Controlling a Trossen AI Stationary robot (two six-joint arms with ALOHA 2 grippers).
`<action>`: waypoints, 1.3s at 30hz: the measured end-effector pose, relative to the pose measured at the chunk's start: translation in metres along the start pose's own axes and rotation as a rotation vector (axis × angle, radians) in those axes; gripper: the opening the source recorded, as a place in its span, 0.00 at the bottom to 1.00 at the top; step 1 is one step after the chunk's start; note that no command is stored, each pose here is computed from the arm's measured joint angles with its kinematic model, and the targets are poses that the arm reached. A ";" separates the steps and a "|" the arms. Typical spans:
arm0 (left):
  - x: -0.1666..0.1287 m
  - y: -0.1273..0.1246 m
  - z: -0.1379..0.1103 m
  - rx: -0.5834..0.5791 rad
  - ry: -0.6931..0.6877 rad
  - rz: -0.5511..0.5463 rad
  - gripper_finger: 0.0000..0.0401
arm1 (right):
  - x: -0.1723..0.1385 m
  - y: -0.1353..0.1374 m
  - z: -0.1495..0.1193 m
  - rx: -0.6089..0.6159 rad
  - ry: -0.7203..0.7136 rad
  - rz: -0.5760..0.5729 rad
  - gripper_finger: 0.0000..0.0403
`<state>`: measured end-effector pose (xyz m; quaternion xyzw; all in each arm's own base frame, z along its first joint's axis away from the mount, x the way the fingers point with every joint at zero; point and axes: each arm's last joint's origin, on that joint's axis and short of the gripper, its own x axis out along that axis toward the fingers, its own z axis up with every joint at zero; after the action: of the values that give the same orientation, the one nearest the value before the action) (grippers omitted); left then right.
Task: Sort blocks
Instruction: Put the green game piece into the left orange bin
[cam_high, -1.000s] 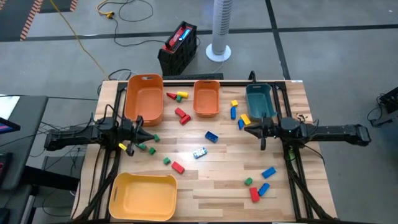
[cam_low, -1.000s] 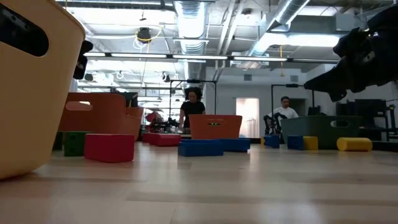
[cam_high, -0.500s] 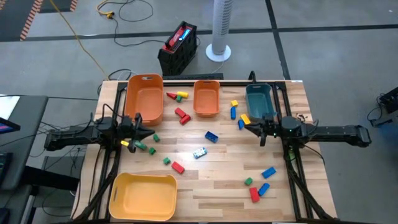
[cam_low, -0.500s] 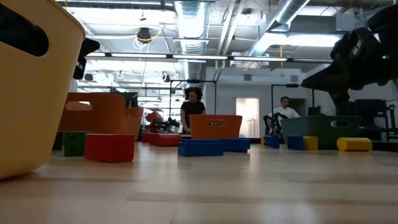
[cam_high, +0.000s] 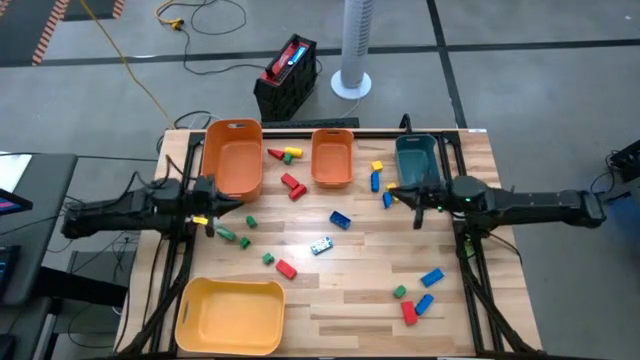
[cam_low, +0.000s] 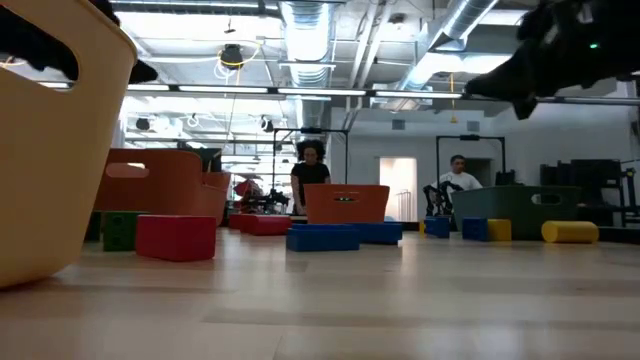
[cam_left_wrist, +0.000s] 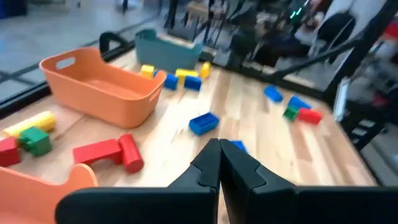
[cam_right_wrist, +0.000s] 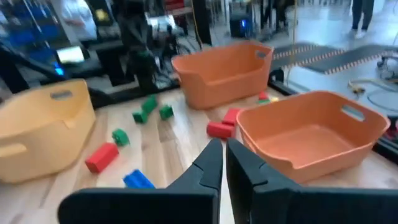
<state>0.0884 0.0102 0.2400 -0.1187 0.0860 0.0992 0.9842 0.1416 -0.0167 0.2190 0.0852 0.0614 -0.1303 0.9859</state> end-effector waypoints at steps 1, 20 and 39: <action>0.003 -0.001 0.005 0.016 0.023 0.004 0.00 | 0.006 0.001 0.002 0.000 0.000 0.000 0.09; 0.128 -0.041 0.037 0.078 0.540 -0.007 0.21 | 0.066 0.065 -0.001 -0.092 0.174 -0.027 0.36; 0.215 -0.129 0.027 0.438 0.949 -0.230 0.48 | 0.040 0.079 -0.005 -0.175 0.172 -0.178 0.62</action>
<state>0.3274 -0.0684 0.2528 0.0489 0.5269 -0.0941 0.8433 0.2009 0.0494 0.2206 0.0040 0.1642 -0.2033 0.9652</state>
